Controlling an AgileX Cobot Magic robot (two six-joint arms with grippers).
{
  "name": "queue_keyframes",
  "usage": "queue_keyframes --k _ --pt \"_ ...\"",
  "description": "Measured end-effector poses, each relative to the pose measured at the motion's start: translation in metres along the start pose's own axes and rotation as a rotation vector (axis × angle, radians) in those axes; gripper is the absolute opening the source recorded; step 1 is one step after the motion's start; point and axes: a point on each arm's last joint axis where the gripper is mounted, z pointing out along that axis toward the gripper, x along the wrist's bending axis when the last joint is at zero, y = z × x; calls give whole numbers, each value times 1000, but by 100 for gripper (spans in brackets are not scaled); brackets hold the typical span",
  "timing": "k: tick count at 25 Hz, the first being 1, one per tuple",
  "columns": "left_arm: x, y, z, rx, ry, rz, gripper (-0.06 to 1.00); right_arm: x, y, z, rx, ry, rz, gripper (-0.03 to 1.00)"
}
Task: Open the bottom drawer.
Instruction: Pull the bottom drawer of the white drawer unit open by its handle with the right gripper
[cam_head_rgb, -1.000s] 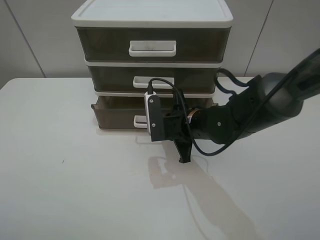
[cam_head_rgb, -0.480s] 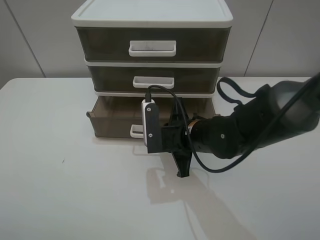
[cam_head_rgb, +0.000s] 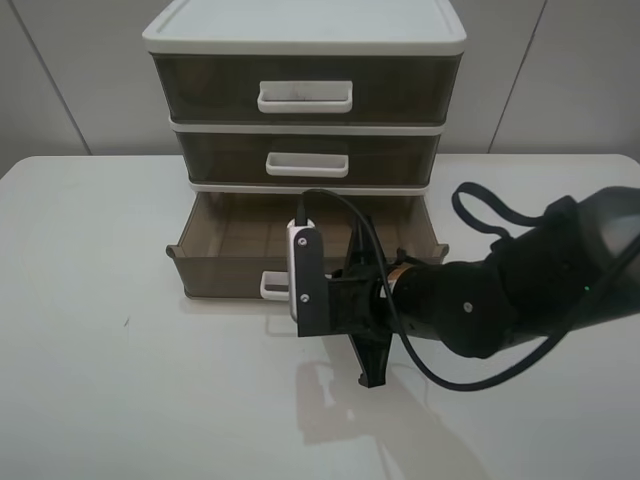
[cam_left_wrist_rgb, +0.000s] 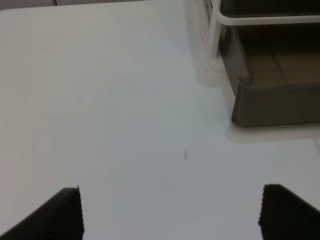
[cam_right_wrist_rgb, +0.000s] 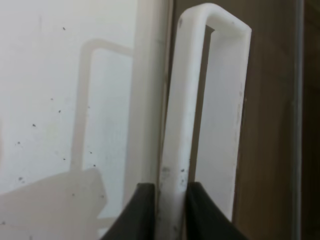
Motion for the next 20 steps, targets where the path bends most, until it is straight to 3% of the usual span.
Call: queue_keyframes --k 7,10,15,20 --pt "0 0 0 0 0 0 72 2 2 -2 -5 10 5 6" --pt "0 0 0 0 0 0 72 2 4 -3 -12 11 -3 21" --pt "0 0 0 0 0 0 72 -1 6 -8 -24 -6 1 61" --pt "0 0 0 0 0 0 72 -19 18 -37 -95 -80 54 70"
